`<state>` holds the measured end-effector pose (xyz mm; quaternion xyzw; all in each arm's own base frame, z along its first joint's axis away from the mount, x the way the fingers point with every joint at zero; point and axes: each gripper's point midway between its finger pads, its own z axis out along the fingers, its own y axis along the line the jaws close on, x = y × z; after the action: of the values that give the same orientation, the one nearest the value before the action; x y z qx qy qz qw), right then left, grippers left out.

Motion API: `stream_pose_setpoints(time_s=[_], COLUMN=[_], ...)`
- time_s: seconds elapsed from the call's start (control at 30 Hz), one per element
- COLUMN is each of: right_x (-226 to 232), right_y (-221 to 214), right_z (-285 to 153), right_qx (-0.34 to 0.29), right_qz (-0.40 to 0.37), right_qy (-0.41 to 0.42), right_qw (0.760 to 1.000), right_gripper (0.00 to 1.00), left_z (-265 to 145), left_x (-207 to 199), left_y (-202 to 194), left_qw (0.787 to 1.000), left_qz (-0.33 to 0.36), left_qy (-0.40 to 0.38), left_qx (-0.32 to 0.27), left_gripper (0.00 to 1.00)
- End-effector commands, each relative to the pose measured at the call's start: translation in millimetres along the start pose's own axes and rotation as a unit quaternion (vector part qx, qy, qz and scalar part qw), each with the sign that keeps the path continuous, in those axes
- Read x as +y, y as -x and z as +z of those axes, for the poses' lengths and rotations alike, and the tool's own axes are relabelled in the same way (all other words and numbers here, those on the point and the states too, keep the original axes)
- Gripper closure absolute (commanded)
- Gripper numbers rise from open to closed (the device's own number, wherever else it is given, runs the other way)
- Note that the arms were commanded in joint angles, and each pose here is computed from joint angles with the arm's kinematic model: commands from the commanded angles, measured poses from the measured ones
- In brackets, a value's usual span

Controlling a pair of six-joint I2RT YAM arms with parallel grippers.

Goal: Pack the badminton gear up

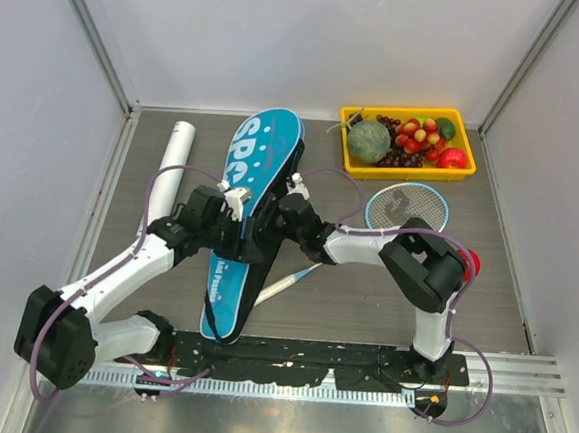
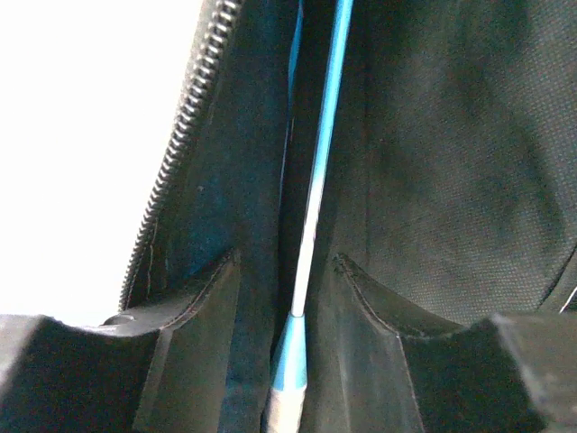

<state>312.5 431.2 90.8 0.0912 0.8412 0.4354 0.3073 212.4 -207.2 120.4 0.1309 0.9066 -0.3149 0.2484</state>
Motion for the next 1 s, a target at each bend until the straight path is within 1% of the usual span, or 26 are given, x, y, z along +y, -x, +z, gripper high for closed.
stream_pose_setpoints(time_s=[0.0, 0.1, 0.23, 0.33, 0.4, 0.43, 0.47, 0.5, 0.53, 0.6, 0.63, 0.67, 0.7, 0.73, 0.8, 0.83, 0.87, 0.9, 0.97], right_x=[42, 47, 52, 51, 50, 48, 50, 50, 48, 39, 40, 26, 29, 17, 9, -2, -6, -16, -39], right_y=[-2, -3, -1, -1, -1, -3, -2, -3, -4, -5, 3, -1, 8, 6, 12, 18, 18, 22, 21], right_z=[-11, -16, -18, -17, -17, -18, -20, -23, -24, -30, -37, -40, -48, -55, -73, -85, -91, -103, -122], right_qx=[0.019, 0.027, 0.028, 0.027, 0.028, 0.031, 0.031, 0.033, 0.034, 0.043, 0.035, 0.046, 0.034, 0.038, 0.024, 0.006, 0.001, -0.011, -0.023], right_qz=[-0.021, -0.018, -0.002, 0.010, 0.017, 0.017, 0.018, 0.020, 0.021, 0.031, 0.038, 0.041, 0.042, 0.044, 0.054, 0.059, 0.071, 0.079, 0.105], right_qy=[0.100, 0.113, 0.118, 0.121, 0.121, 0.120, 0.123, 0.125, 0.120, 0.094, 0.086, 0.053, 0.048, 0.018, -0.015, -0.047, -0.059, -0.086, -0.142], right_qw=[0.995, 0.993, 0.993, 0.992, 0.992, 0.992, 0.992, 0.991, 0.992, 0.994, 0.995, 0.997, 0.997, 0.998, 0.998, 0.997, 0.996, 0.993, 0.984], right_gripper=[0.49, 0.48, 0.48, 0.48, 0.48, 0.48, 0.48, 0.47, 0.47, 0.44, 0.39, 0.38, 0.33, 0.31, 0.28, 0.25, 0.24, 0.23, 0.22], left_z=[-10, -19, -13, -9, -8, -8, -8, -9, -10, -12, -13, -14, -16, -17, -19, -18, -18, -18, -20], left_x=[10, 26, 34, 43, 53, 55, 55, 53, 51, 42, 39, 36, 34, 30, 28, 21, 17, 13, 8], left_y=[9, 8, 0, -7, -10, -10, -9, -7, -4, 3, 7, 11, 14, 18, 23, 22, 23, 25, 27], left_qw=[0.998, 0.994, 0.992, 0.987, 0.981, 0.980, 0.979, 0.980, 0.980, 0.983, 0.984, 0.984, 0.984, 0.985, 0.985, 0.988, 0.989, 0.990, 0.991], left_qz=[0.030, 0.038, 0.038, 0.046, 0.058, 0.059, 0.060, 0.060, 0.057, 0.057, 0.056, 0.056, 0.056, 0.056, 0.055, 0.056, 0.056, 0.056, 0.059], left_qy=[0.047, 0.095, 0.117, 0.152, 0.186, 0.192, 0.194, 0.191, 0.189, 0.174, 0.168, 0.165, 0.165, 0.161, 0.158, 0.140, 0.132, 0.122, 0.111], left_qx=[-0.017, -0.023, -0.017, -0.003, 0.001, 0.003, 0.004, 0.003, -0.003, -0.016, -0.023, -0.029, -0.034, -0.039, -0.044, -0.041, -0.040, -0.040, -0.039], left_gripper=[0.40, 0.36, 0.31, 0.31, 0.34, 0.39, 0.48, 0.60, 0.74, 0.92, 0.99, 1.00, 1.00, 1.00, 1.00, 1.00, 1.00, 1.00, 1.00])
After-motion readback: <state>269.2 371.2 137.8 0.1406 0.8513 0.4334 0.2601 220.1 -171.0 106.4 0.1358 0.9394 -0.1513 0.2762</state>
